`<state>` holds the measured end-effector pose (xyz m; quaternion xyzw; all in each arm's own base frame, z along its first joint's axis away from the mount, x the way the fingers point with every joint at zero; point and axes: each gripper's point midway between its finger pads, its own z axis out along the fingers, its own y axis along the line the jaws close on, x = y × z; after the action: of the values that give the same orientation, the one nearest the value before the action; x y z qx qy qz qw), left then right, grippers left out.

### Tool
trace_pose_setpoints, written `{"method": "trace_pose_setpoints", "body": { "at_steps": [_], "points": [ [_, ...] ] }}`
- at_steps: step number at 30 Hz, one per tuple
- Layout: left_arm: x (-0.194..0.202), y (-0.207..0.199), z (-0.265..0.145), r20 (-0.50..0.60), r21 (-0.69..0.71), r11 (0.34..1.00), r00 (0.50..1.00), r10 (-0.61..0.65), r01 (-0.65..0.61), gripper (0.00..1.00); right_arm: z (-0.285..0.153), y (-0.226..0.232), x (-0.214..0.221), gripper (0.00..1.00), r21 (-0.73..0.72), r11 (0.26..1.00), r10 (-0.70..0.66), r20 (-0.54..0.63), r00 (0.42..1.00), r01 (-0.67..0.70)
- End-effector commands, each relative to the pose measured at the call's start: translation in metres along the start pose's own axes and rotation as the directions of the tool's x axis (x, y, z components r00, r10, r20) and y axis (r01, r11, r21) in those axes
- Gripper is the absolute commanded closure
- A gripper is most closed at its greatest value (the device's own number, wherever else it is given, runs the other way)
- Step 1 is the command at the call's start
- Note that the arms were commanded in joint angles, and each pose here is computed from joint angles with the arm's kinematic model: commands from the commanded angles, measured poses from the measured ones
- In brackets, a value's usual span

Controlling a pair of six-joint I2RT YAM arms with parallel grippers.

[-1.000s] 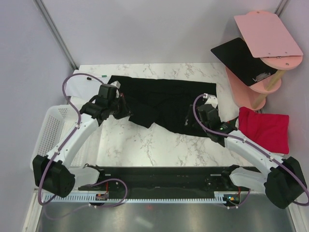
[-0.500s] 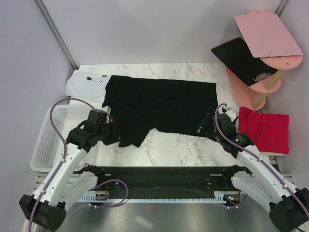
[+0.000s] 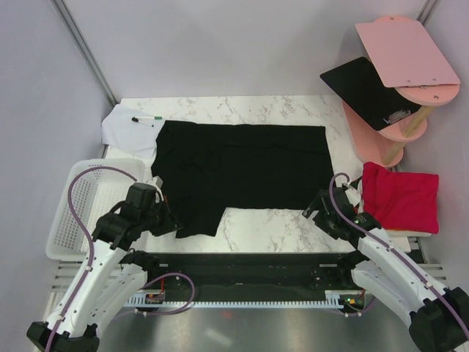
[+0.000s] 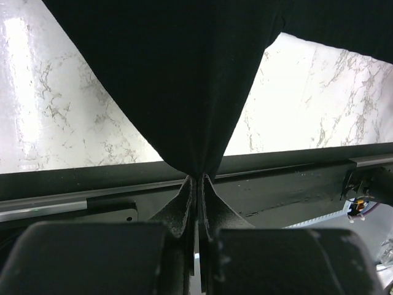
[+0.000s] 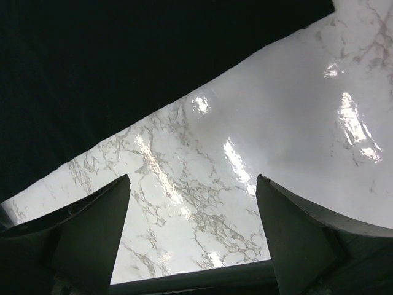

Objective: Fold and stack the t-shirts
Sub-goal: Grap the side of the flattened tshirt closest away from the robot with both arms

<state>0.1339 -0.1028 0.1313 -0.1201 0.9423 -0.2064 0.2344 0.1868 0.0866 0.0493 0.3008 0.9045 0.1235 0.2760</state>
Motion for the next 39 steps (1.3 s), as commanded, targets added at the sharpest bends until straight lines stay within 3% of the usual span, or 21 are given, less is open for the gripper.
{"method": "trace_pose_setpoints", "body": {
  "at_steps": [1, 11, 23, 25, 26, 28, 29, 30, 39],
  "points": [
    [0.006, 0.0, 0.0, -0.024, 0.004, 1.0, 1.0, -0.01, 0.01, 0.98, -0.001, -0.006, -0.02, 0.1, 0.029, 0.995, 0.087, 0.118, 0.989, -0.091],
    [0.007, 0.001, -0.002, -0.016, 0.01, 1.0, 1.0, -0.023, 0.024, 0.98, 0.025, -0.024, -0.033, 0.13, 0.154, 0.983, 0.073, 0.196, 0.978, -0.104],
    [0.014, 0.003, 0.0, -0.021, 0.024, 0.999, 0.999, -0.032, 0.032, 0.98, 0.052, -0.027, -0.041, 0.17, 0.096, 0.971, 0.193, 0.217, 0.957, -0.218],
    [0.015, 0.003, 0.0, -0.022, 0.024, 0.999, 0.999, -0.035, 0.036, 0.98, 0.058, -0.026, -0.041, 0.33, 0.094, 0.97, 0.203, 0.199, 0.959, -0.225],
    [0.014, 0.003, -0.001, -0.021, 0.023, 0.999, 0.999, -0.036, 0.037, 0.98, 0.06, -0.028, -0.039, 0.5, 0.098, 0.97, 0.202, 0.191, 0.961, -0.224],
    [0.015, 0.004, -0.001, -0.022, 0.017, 0.999, 0.999, -0.039, 0.039, 0.98, 0.065, -0.029, -0.039, 0.69, 0.101, 0.966, 0.215, 0.184, 0.959, -0.236],
    [0.014, 0.004, -0.002, -0.018, 0.013, 0.999, 0.999, -0.043, 0.044, 0.98, 0.067, -0.028, -0.041, 0.89, 0.089, 0.968, 0.216, 0.189, 0.958, -0.236],
    [0.014, 0.005, -0.002, -0.017, 0.006, 0.999, 0.999, -0.047, 0.047, 0.98, 0.068, -0.028, -0.041, 0.97, 0.088, 0.967, 0.218, 0.187, 0.958, -0.238],
    [-0.002, -0.002, -0.017, 0.061, 0.018, 0.996, 0.994, -0.086, 0.085, 0.98, 0.049, -0.005, -0.054, 1.0, -0.029, 0.979, 0.205, 0.194, 0.959, -0.203]
  ]
}}
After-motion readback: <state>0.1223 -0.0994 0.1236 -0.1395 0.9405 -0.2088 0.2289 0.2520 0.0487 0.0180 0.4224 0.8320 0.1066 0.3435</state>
